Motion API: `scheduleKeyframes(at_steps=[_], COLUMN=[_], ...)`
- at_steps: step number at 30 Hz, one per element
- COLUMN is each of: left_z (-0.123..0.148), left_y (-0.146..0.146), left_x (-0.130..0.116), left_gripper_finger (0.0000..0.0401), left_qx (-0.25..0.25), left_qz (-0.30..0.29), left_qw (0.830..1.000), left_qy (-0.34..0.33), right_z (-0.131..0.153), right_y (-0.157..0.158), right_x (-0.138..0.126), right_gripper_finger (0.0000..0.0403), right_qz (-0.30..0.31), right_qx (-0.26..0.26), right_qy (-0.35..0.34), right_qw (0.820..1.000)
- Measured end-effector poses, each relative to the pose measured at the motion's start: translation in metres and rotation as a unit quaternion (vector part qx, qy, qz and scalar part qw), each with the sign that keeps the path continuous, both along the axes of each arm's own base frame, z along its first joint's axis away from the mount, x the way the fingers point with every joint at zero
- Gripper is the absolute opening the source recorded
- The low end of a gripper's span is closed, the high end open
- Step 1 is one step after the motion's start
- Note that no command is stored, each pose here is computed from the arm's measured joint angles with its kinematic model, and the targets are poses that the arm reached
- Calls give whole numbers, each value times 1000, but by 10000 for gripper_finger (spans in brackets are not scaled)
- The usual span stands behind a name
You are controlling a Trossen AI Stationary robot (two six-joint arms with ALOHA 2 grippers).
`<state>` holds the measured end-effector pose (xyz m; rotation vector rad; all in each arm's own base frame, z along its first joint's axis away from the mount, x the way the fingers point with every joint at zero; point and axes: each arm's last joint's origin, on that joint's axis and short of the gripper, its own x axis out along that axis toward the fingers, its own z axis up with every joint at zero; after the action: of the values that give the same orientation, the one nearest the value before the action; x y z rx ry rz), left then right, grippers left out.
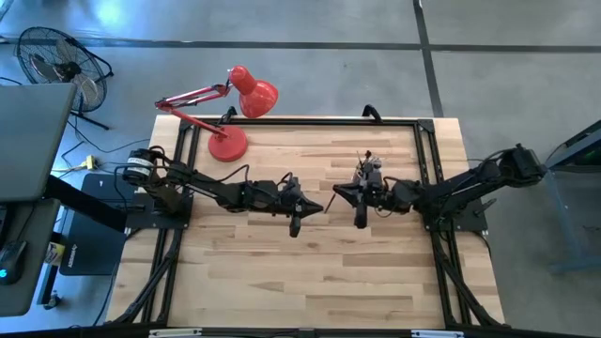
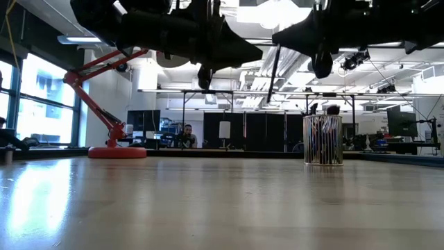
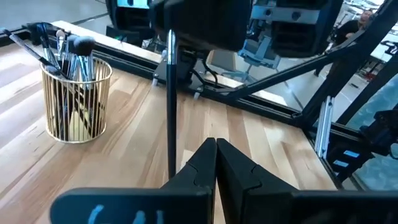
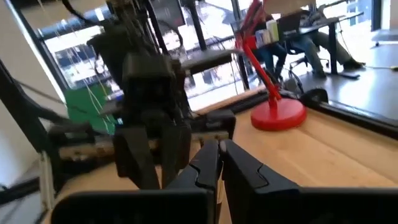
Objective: Put items in baskets/containers
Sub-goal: Put the black brush into the gold holder
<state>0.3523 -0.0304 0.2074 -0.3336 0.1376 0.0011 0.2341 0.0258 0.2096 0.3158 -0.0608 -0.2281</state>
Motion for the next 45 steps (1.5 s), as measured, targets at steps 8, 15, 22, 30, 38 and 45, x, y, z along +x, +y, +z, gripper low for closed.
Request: scheduleKeyframes(at_steps=[8,15,22,30,38,45], left_z=[-5,-9,-11,-11,-11,-12], left_y=[1,1,1,1,1,1], left_x=[-1,-2,-2,-2,-2,-3], left_gripper_finger=[5,5,5,5,5,5], left_qx=[4,6,7,6,7,8], left_qz=[13,13,14,15,15,15], left_qw=[1000,999,998,998,998,998], left_qy=[26,46,55,54,55,61], right_z=[15,38,24,-2,-29,-30], right_y=[-11,-20,-25,-31,-41,-43], right_x=[-19,-54,-66,-57,-42,-41], right_gripper_finger=[5,4,3,5,26,66], right_qz=[-157,-259,-324,-318,-309,-308], right_qx=[-71,-77,-66,-46,-7,2], right_qy=[38,47,110,168,218,219], right_qw=[984,962,937,932,926,926])
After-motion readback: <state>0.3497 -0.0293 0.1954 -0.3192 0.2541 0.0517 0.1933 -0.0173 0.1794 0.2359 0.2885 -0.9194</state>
